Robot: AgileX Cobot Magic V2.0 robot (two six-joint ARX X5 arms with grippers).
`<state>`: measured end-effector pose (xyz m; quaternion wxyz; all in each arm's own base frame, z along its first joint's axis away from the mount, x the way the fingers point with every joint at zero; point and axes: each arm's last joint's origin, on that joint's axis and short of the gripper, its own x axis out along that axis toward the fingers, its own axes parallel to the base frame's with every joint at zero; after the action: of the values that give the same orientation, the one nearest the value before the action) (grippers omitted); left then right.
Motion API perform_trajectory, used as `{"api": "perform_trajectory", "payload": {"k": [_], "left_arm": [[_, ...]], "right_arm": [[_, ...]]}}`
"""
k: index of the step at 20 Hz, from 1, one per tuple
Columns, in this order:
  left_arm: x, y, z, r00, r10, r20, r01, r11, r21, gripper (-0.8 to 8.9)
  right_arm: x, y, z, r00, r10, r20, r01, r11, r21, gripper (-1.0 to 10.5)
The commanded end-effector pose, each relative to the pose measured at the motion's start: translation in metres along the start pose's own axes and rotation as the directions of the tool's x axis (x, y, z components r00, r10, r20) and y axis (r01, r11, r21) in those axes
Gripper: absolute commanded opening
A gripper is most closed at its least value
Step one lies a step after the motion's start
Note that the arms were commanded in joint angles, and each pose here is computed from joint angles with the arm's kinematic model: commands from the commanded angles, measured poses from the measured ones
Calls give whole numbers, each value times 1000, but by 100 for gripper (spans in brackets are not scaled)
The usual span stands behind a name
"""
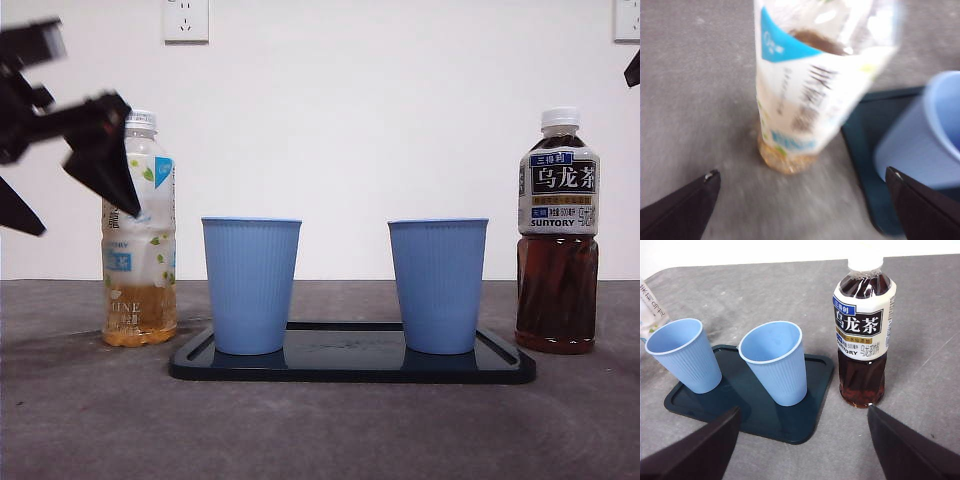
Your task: Pour the drink into the cup
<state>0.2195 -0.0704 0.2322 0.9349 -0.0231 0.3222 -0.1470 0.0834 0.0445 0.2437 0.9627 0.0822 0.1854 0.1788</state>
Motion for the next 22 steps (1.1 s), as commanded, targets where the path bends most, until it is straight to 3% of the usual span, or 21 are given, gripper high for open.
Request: {"api": "perform_trajectory", "payload": {"k": [1, 7, 11, 14, 16, 21, 22], "left_arm": [[-19, -6, 1, 1000, -22, -5, 22, 1000, -7, 528], [-73, -16, -15, 986, -158, -45, 158, 987, 11, 490], [-101, -18, -20, 967, -255, 5, 255, 967, -3, 490], [-114, -18, -22, 960, -273, 57, 273, 962, 10, 487], [-118, -18, -23, 960, -274, 62, 274, 962, 11, 391], [-118, -18, -24, 960, -273, 58, 273, 962, 10, 3], [-118, -18, -24, 960, -273, 60, 273, 962, 11, 7]], "right_arm": [[-1, 1, 3, 1000, 4, 11, -4, 1000, 12, 405], [-1, 2, 3, 999, 47, -1, -47, 998, 36, 405], [-2, 5, 2, 992, 127, -24, -125, 990, 58, 404], [-2, 5, 2, 990, 137, -27, -135, 989, 58, 404], [-2, 5, 2, 990, 137, -27, -135, 989, 57, 362], [-2, 5, 2, 990, 136, -27, -135, 989, 56, 18], [-2, 5, 2, 990, 136, -27, -135, 989, 56, 16]]}}
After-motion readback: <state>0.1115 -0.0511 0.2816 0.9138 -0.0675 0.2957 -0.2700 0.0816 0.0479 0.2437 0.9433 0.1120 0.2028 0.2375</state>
